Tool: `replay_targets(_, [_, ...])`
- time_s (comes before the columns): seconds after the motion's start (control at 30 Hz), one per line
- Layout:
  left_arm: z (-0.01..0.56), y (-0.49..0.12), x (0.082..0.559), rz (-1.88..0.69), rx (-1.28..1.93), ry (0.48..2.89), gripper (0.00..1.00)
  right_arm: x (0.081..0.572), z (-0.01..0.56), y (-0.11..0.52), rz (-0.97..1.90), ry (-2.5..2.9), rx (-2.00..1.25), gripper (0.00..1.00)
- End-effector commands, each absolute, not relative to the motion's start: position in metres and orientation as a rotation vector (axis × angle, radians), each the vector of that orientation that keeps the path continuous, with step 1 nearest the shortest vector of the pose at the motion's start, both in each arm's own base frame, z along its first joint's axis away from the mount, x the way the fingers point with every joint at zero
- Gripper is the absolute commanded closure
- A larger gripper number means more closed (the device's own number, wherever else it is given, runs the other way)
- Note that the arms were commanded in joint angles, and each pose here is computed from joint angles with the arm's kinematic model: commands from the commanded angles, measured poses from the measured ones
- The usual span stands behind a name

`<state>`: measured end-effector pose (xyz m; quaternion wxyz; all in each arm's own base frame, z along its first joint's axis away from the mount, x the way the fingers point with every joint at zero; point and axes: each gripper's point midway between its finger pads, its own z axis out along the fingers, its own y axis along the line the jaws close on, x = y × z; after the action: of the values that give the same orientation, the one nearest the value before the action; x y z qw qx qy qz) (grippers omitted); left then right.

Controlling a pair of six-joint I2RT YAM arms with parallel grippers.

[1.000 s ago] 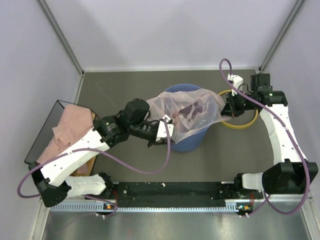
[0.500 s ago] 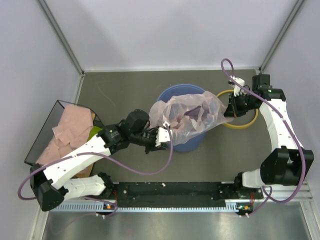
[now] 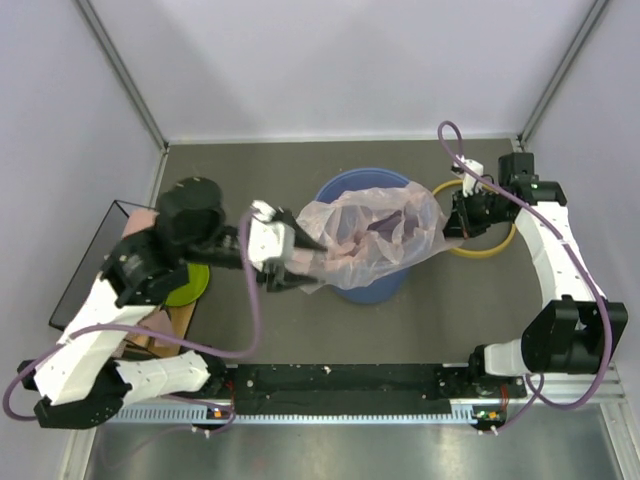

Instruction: Put the trash bags into the trash bin

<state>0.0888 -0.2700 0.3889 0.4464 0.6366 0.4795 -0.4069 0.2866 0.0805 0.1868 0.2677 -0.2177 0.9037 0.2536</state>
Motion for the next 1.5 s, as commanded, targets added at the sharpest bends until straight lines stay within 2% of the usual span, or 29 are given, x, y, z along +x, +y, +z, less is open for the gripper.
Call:
replay_targets(0.0, [0.454,-0.282,0.155,-0.771,1.341,1.226,0.45,0.285,0.210,0.086,0.660,2.346,-0.615,1.00])
replay_targets(0.03, [0.437,-0.298,0.181,-0.721,1.367,1.304,0.45,0.285,0.211,0.086,0.659,2.345,-0.612,1.00])
replay_targets(0.07, [0.454,-0.300,0.193,-0.671,1.354,1.268,0.44,0.285,0.211,0.087,0.660,2.346,-0.612,1.00])
replay_targets(0.13, [0.436,-0.314,0.223,-0.556,1.426,1.266,0.41,0.285,0.210,0.087,0.655,2.352,-0.612,1.00])
replay_targets(0.2, [0.427,-0.320,0.236,-0.475,1.491,1.210,0.37,0.286,0.211,0.088,0.661,2.353,-0.600,1.00])
replay_targets(0.43, [0.386,-0.339,0.261,-0.385,1.635,1.182,0.32,0.286,0.215,0.089,0.650,2.346,-0.602,1.00])
replay_targets(0.47, [0.382,-0.339,0.266,-0.353,1.651,1.169,0.34,0.286,0.215,0.089,0.647,2.344,-0.603,1.00])
replay_targets(0.6, [0.371,-0.341,0.284,-0.284,1.645,1.176,0.57,0.285,0.215,0.087,0.628,2.347,-0.600,1.00])
replay_targets(0.63, [0.374,-0.339,0.292,-0.276,1.615,1.184,0.70,0.286,0.216,0.087,0.622,2.344,-0.605,1.00])
replay_targets(0.7, [0.378,-0.333,0.305,-0.293,1.543,1.234,0.81,0.285,0.214,0.085,0.606,2.351,-0.601,1.00])
replay_targets(0.73, [0.382,-0.332,0.314,-0.295,1.499,1.241,0.90,0.285,0.212,0.084,0.603,2.354,-0.603,1.00])
replay_targets(0.83, [0.380,-0.317,0.347,-0.350,1.355,1.359,1.00,0.286,0.210,0.082,0.589,2.363,-0.599,1.00])
replay_targets(1.0, [0.361,-0.300,0.397,-0.445,1.136,1.546,1.00,0.291,0.210,0.083,0.594,2.360,-0.591,1.00])
replay_targets(1.27, [0.328,-0.288,0.435,-0.590,0.886,1.773,1.00,0.297,0.208,0.082,0.592,2.376,-0.573,1.00])
replay_targets(1.37, [0.335,-0.287,0.431,-0.715,0.869,1.743,1.00,0.299,0.212,0.082,0.587,2.365,-0.573,1.00])
replay_targets(1.47, [0.365,-0.290,0.419,-0.752,0.876,1.614,1.00,0.300,0.223,0.083,0.584,2.333,-0.577,1.00])
